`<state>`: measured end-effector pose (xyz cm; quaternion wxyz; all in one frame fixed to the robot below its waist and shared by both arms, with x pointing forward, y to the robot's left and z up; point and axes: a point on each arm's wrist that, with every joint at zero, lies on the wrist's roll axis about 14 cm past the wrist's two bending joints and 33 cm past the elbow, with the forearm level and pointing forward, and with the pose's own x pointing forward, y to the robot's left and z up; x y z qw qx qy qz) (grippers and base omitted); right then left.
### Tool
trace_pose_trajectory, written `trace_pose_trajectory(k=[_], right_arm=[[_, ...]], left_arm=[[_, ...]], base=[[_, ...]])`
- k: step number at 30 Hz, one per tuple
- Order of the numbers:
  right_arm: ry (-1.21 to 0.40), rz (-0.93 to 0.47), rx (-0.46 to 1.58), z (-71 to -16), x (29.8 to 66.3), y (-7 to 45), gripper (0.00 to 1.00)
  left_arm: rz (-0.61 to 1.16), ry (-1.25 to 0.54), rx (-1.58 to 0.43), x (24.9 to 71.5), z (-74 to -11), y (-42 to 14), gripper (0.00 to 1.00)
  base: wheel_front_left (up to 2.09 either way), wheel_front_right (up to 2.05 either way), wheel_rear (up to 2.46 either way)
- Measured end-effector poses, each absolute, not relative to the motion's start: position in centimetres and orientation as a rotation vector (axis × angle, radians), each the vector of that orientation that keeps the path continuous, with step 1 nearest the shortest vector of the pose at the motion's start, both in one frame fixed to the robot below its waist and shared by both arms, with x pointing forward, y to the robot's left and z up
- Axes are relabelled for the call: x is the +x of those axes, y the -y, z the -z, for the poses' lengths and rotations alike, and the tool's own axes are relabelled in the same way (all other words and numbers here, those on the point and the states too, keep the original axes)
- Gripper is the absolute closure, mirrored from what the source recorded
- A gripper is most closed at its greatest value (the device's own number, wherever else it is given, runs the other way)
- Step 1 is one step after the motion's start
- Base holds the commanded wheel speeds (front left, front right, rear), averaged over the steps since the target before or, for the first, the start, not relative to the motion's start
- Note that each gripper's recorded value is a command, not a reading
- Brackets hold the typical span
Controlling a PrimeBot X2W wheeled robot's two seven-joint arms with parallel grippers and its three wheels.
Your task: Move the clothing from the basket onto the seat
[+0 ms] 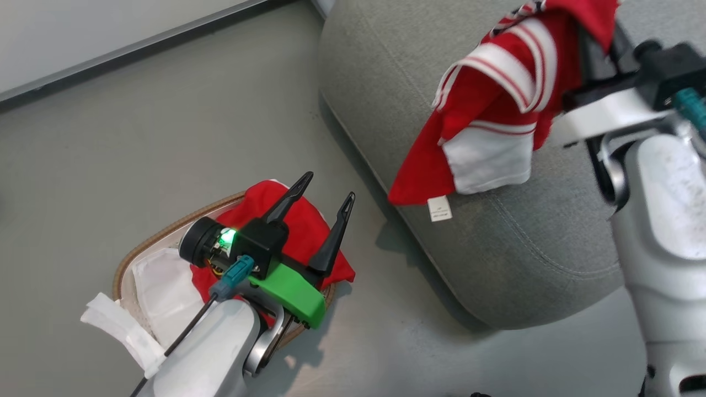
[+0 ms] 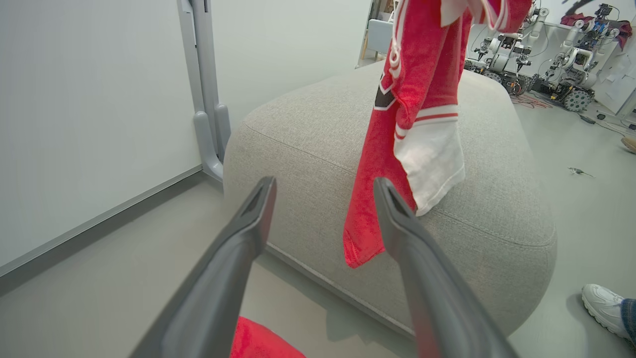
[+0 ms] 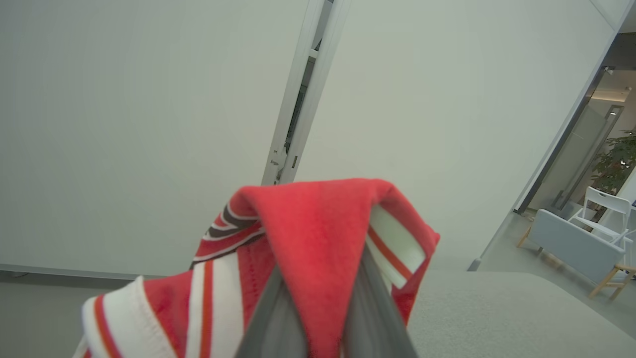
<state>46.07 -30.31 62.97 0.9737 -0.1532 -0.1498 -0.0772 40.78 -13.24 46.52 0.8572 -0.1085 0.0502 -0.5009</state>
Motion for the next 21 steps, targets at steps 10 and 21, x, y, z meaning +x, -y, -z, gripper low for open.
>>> trace_pose_trajectory(k=[10, 21], right_arm=[[0.394, 0.2, -0.499, -70.3, 53.5, 34.2, 1.0], [0.212, 0.353, -0.461, -64.7, 59.7, 40.3, 1.0]], left_arm=[[0.959, -0.119, -0.203, 42.3, -45.3, 9.6, 0.0], [0.843, -0.173, -0.214, 44.4, -41.9, 5.7, 0.0]], base=[[0.0, 0.0, 0.0], [0.0, 0.0, 0.0]])
